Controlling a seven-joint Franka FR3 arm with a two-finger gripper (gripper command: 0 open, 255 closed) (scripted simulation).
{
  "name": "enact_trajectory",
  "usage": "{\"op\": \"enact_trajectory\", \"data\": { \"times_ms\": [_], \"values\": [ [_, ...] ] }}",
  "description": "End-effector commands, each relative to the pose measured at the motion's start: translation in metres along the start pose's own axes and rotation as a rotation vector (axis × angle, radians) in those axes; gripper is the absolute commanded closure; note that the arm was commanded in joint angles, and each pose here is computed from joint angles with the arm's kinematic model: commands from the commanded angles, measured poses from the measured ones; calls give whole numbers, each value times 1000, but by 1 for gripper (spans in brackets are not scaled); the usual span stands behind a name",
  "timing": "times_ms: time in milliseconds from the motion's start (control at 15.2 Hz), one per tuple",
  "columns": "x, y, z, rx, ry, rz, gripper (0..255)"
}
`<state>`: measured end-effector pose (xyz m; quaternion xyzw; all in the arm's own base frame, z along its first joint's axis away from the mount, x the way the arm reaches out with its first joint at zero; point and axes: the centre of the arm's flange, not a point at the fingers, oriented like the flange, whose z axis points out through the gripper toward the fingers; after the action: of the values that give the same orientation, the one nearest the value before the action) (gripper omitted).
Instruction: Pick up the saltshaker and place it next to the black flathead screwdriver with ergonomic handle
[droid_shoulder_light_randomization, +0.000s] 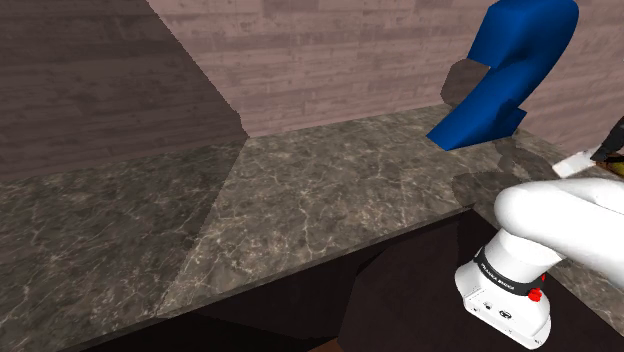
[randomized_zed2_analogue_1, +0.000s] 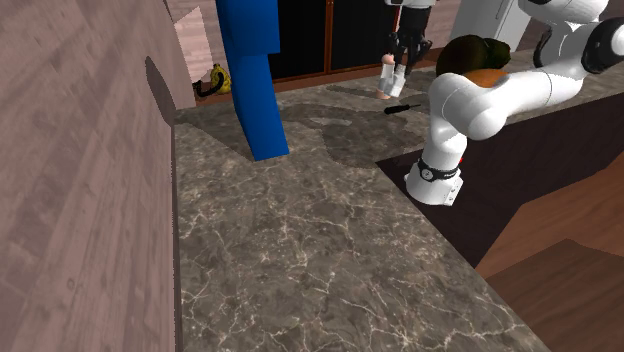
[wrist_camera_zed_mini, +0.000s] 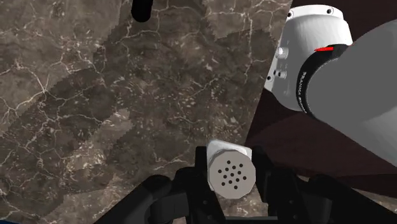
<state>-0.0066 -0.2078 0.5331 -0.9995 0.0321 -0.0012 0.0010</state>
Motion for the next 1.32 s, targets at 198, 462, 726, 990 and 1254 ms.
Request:
{"op": "enact_trajectory", "data": {
  "times_ms": [198, 462, 726, 990, 1254],
  "values": [
    [-65, -9, -1, 0, -1, -1, 255],
    [-117, -16, -1, 0, -1, -1, 255],
    [-154, -21, 4, 0, -1, -1, 255],
    [-154, -21, 25, 0, -1, -1, 255],
    [-154, -21, 46, 0, -1, -1, 255]
  ]
}}
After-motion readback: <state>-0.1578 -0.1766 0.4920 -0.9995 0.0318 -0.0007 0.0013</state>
